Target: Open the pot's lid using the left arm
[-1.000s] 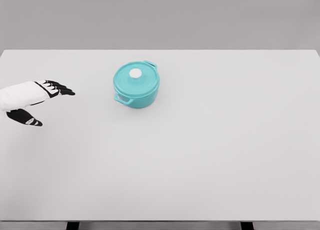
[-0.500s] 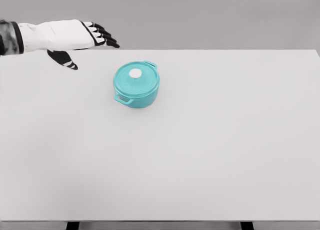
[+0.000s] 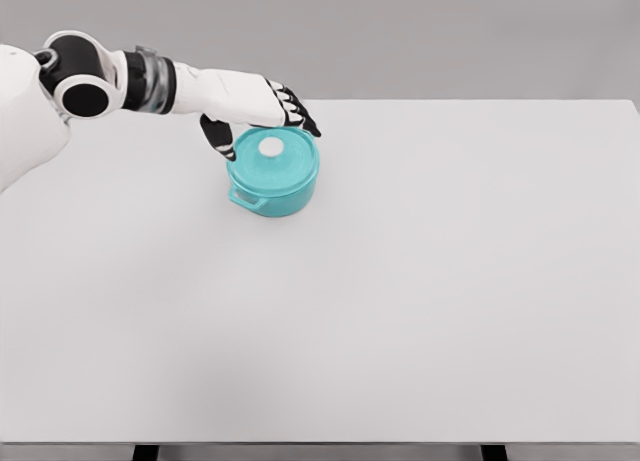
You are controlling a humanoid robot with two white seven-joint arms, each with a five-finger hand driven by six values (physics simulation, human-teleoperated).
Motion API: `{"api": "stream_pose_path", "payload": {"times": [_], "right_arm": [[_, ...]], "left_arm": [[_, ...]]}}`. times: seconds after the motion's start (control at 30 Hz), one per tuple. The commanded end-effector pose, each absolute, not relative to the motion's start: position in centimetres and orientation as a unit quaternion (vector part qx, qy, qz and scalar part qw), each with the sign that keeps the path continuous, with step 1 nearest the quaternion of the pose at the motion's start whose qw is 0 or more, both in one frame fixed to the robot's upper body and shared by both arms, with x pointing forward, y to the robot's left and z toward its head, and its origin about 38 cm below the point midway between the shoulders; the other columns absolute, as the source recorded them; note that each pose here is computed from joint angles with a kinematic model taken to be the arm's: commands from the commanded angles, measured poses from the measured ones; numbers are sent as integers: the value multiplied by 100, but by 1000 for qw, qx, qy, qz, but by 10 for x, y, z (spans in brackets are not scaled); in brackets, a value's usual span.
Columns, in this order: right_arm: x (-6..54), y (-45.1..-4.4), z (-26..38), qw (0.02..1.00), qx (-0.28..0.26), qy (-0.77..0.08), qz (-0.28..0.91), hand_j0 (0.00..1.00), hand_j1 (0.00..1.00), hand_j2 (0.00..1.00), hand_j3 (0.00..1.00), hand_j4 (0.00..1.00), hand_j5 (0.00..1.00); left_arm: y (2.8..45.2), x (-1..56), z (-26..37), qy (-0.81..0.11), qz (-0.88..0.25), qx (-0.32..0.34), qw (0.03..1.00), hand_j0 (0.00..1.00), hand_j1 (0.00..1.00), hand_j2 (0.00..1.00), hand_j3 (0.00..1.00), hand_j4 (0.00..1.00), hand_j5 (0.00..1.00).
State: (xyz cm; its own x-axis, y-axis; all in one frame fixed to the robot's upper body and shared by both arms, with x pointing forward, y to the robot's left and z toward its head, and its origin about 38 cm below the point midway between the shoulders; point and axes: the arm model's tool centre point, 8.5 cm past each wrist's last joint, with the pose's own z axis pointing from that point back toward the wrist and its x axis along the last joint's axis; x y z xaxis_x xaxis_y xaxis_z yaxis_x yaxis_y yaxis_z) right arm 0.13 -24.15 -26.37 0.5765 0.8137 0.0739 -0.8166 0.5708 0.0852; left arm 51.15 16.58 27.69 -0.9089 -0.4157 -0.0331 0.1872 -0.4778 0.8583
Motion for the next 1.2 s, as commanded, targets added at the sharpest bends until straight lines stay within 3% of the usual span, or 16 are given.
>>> {"api": "stream_pose_path", "payload": {"times": [0.0, 0.1, 0.37, 1.17], "right_arm": [[1, -242, -264, 886, 55, -13, 460, 100, 100, 100, 100, 100, 100], [1, -242, -264, 886, 55, -13, 460, 100, 100, 100, 100, 100, 100], [1, -242, -264, 886, 55, -13, 460, 100, 100, 100, 100, 100, 100], [2, -242, -264, 886, 54, -14, 460, 100, 100, 100, 100, 100, 100]], "left_arm": [[166, 513, 275, -479, -851, 118, 180, 100, 100, 100, 100, 100, 100], [164, 515, 272, -477, -851, 118, 185, 100, 100, 100, 100, 100, 100], [161, 523, 258, -468, -853, 114, 201, 89, 89, 89, 89, 89, 89], [160, 530, 237, -449, -859, 115, 219, 79, 79, 79, 79, 79, 79]]}}
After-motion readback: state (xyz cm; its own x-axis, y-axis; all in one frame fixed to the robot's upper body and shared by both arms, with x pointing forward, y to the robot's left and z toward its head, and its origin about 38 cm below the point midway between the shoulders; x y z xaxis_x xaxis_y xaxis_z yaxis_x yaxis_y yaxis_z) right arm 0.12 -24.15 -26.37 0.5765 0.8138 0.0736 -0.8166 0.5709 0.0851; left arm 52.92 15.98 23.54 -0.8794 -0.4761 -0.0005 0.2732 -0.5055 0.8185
